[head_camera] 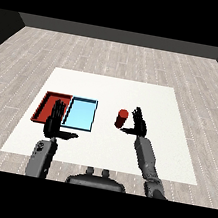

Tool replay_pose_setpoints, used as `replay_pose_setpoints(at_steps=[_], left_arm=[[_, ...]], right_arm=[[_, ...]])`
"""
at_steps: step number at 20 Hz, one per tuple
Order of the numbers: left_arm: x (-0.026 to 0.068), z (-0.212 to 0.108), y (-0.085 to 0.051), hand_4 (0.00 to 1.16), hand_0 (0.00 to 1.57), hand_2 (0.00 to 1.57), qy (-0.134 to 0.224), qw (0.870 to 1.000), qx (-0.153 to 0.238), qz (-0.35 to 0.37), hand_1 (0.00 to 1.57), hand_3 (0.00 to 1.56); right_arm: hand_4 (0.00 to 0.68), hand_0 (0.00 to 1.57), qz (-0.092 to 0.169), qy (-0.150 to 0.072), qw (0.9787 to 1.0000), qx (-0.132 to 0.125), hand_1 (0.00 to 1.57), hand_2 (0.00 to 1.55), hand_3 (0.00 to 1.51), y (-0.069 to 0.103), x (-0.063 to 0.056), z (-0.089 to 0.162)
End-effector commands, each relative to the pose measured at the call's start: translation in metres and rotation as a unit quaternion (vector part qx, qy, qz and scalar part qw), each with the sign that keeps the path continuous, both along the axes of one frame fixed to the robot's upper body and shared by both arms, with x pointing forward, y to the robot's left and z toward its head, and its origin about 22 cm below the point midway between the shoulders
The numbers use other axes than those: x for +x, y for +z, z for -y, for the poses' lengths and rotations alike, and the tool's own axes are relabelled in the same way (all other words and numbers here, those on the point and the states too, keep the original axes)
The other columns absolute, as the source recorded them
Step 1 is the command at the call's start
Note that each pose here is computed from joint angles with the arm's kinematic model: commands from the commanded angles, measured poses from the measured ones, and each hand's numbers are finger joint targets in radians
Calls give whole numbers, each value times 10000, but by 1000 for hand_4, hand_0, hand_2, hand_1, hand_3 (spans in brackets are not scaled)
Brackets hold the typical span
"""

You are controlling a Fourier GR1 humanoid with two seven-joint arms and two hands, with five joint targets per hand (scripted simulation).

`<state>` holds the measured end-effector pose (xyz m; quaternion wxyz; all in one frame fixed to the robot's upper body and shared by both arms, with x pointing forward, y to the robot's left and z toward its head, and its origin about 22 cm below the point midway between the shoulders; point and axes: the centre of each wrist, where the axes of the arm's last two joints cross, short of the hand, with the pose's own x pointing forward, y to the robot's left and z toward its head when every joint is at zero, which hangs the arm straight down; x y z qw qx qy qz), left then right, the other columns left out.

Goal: Pick the red can and put it in the red box

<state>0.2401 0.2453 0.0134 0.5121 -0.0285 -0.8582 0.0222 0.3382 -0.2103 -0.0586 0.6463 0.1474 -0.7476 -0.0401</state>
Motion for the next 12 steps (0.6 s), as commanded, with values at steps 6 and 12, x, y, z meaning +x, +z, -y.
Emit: replay_pose_setpoints(at_steps=[6,12], left_arm=[[33,-82,5,0,0,0,-170,9998,-112,20,0,0],[-63,-233,-29,0,0,0,-14,9999,-68,82,0,0]], right_arm=[[0,0,-124,49,9999,48,0,0,0,349,190,-282],[0,0,-251,58,9997,-2,0,0,0,-64,236,-407]])
